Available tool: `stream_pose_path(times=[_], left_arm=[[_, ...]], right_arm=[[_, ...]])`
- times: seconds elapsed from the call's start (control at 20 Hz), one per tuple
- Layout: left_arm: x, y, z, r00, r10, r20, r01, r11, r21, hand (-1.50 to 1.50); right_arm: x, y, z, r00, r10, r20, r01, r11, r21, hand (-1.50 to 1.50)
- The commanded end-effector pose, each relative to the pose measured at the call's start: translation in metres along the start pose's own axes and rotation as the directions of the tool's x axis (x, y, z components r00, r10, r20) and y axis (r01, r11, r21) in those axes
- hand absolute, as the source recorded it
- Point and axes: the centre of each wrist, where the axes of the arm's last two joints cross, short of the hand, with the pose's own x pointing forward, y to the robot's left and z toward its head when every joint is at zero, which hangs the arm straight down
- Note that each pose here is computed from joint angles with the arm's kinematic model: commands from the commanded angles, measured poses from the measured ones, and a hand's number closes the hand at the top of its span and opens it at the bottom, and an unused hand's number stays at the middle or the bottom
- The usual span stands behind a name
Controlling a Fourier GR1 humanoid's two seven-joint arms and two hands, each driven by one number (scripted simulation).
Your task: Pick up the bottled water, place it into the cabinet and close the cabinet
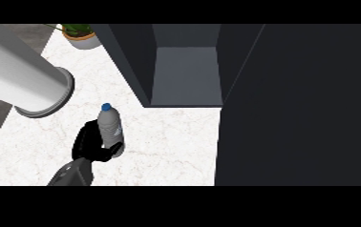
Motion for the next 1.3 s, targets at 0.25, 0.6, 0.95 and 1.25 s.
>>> stream_pose_path(times=[0.25,0.6,0.95,1.25], left_arm=[[0.014,0.01,0.01,0.992,0.118,0.053,-0.115,0.992,-0.054,1.5],[0.028,-0.02,0.008,0.995,0.093,0.048,-0.089,0.993,-0.075,1.5],[0.046,-0.09,-0.019,0.996,0.075,0.053,-0.066,0.986,-0.155,1.5],[0.081,-0.141,-0.033,0.995,0.026,0.097,-0.008,0.985,-0.175,1.5]], right_arm=[[-0.01,0.009,-0.007,1.0,-0.013,0.0,0.013,1.0,-0.014,-1.5],[-0.004,0.01,0.004,1.0,-0.006,-0.003,0.006,1.0,0.017,-1.5],[0.003,0.004,-0.012,0.999,-0.04,-0.014,0.04,0.999,0.026,-1.5],[-0.022,0.016,-0.013,0.999,-0.036,-0.004,0.036,0.999,0.031,-1.5]])
